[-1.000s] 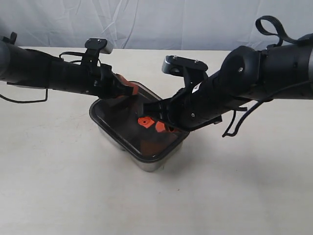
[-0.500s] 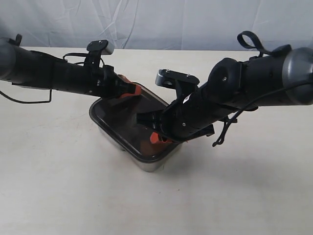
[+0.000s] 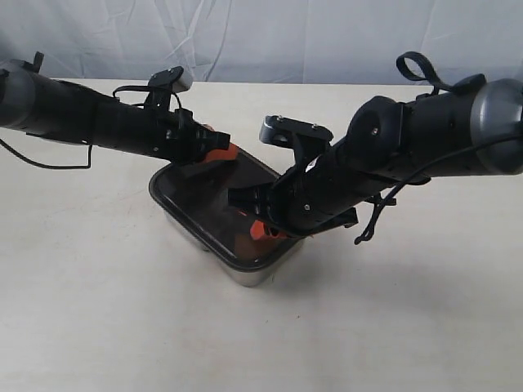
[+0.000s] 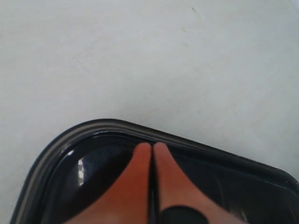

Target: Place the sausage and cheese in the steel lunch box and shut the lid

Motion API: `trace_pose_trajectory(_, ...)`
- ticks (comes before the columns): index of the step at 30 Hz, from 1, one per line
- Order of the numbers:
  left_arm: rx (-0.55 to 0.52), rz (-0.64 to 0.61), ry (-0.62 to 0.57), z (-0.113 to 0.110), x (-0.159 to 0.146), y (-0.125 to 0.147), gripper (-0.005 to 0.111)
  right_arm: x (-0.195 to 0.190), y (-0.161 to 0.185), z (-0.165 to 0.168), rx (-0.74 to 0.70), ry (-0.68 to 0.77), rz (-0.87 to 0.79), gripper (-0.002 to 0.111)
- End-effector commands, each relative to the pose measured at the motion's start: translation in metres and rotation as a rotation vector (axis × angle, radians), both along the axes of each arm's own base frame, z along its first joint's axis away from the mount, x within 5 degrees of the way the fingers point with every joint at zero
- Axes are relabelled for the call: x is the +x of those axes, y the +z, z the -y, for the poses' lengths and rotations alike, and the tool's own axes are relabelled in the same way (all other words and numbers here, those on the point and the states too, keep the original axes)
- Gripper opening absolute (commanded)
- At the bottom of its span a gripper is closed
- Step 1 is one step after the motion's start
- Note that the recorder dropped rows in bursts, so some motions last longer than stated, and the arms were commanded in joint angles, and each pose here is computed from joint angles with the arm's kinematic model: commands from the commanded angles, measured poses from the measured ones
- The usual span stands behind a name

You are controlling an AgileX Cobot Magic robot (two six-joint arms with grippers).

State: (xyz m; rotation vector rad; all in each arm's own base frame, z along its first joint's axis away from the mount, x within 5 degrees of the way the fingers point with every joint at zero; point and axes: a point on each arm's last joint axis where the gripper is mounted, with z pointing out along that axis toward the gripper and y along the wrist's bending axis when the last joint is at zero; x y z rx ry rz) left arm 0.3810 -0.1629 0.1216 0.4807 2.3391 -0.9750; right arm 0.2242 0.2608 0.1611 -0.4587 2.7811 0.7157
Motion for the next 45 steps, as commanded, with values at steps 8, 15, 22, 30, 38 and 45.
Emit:
trace_pose_trajectory(8, 0.19, -0.02, -0.014, -0.011, -0.005, -0.033, 0.0, 0.001, -0.002, 0.001, -0.011, 0.03, 0.058, -0.001)
trace_pose_trajectory(15, 0.154, 0.131, -0.029, -0.009, -0.005, 0.025, 0.0, 0.006, 0.052, 0.014, 0.075, 0.026, 0.259, -0.001)
trace_pose_trajectory(22, 0.101, 0.312, -0.017, -0.014, -0.024, 0.104, 0.0, 0.003, 0.105, 0.044, 0.143, -0.006, 0.381, -0.001)
trace_pose_trajectory(30, 0.215, 0.502, 0.213, -0.058, -0.1, 0.162, 0.0, -0.052, 0.143, 0.097, 0.167, 0.011, 0.534, -0.001)
trace_pose_trajectory(38, 0.041, 0.653, 0.291, -0.088, -0.214, 0.195, 0.0, -0.114, 0.152, 0.157, 0.217, -0.008, 0.7, -0.001)
trace_pose_trajectory(45, -0.032, 0.828, 0.303, -0.101, -0.263, 0.215, 0.0, -0.142, 0.174, 0.181, 0.327, -0.035, 0.851, -0.001)
